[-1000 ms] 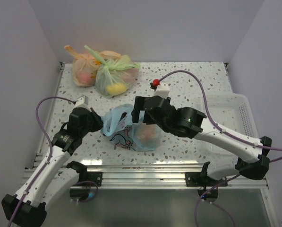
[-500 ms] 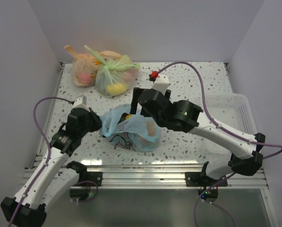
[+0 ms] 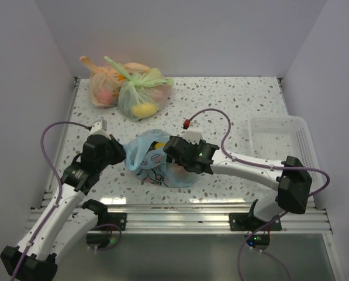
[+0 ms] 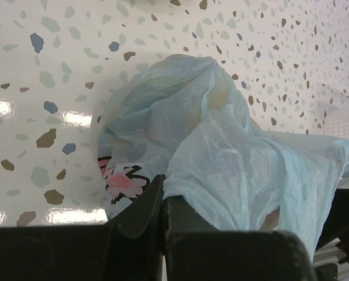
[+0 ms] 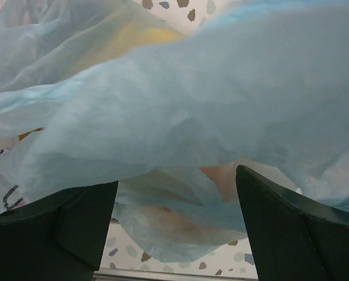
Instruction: Untie the knot of the plastic bag and take out the fruit
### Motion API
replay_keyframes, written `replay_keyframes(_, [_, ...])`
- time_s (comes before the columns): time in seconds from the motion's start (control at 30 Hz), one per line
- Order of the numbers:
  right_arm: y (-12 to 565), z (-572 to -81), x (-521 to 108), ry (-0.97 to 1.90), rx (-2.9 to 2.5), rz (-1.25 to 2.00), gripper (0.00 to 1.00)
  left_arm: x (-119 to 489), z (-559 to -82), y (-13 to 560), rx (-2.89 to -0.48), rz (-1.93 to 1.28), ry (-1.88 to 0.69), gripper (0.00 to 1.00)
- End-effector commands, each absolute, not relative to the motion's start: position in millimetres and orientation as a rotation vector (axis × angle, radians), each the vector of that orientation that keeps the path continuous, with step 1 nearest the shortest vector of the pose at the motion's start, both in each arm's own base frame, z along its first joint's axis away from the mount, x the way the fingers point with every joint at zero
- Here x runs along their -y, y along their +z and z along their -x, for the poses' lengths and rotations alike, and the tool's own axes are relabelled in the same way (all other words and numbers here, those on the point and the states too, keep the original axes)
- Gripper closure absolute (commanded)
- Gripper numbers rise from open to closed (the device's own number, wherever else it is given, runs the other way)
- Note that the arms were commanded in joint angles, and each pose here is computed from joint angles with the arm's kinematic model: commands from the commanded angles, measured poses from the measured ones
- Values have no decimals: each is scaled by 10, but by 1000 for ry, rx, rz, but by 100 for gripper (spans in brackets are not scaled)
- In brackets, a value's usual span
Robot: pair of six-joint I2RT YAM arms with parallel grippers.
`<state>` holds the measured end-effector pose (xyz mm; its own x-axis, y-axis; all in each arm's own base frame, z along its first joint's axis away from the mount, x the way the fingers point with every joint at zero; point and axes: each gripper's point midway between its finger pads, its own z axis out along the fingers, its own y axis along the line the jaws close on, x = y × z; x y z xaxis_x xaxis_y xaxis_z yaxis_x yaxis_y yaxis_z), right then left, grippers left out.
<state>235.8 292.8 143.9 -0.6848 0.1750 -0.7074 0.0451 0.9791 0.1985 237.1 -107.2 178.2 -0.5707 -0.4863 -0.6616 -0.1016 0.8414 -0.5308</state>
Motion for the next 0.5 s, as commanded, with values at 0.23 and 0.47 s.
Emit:
replay_keyframes(0.23, [1603, -2591, -3245, 612, -2179, -182, 23, 1135, -2339, 1690, -2146, 453, -617, 100])
replay_keyframes(0.47, [1574, -2534, -3064, 546, -2182, -93, 100, 1063, -2457, 1718, -2123, 479, -553, 100])
